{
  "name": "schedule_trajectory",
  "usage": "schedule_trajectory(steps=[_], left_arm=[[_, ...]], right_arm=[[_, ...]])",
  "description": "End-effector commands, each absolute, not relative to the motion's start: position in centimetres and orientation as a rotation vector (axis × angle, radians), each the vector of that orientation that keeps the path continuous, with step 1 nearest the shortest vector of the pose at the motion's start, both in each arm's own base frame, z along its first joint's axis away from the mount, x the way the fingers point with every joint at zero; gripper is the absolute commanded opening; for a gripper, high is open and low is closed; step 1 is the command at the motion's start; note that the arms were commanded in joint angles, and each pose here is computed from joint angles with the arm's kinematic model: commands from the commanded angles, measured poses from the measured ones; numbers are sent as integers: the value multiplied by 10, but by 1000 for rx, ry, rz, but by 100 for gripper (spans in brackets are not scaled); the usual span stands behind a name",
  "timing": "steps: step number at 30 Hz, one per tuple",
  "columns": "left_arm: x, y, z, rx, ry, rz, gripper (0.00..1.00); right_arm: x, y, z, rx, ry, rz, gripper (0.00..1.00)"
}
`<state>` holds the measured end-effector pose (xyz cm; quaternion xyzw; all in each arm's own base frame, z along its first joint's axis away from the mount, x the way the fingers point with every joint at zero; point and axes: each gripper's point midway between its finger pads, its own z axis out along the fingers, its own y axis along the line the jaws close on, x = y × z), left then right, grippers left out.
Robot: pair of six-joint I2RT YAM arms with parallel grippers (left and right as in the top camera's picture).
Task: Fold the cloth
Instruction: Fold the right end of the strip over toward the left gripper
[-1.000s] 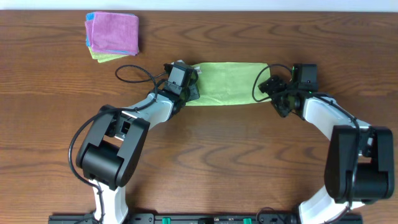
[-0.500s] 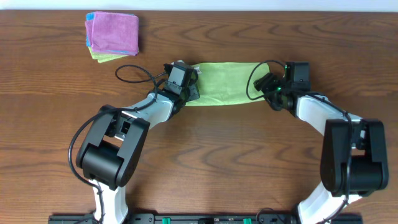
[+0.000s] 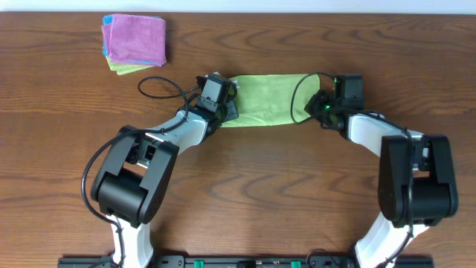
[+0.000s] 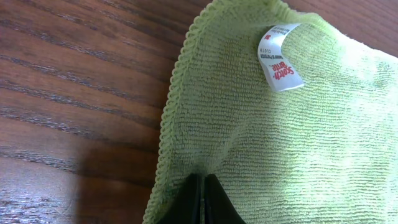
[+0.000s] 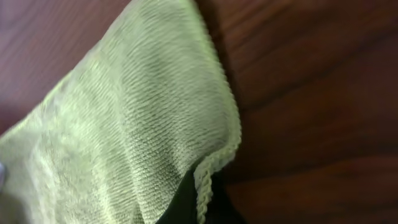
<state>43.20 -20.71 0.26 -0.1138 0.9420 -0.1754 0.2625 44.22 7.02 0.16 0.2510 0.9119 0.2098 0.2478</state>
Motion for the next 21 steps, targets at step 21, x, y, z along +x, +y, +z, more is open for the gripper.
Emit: schedule_trajectory(steps=[21], left_arm=[[431, -207, 1, -281, 2564, -465, 6]], right_arm=[[433, 172, 81, 217, 2387, 748, 1]])
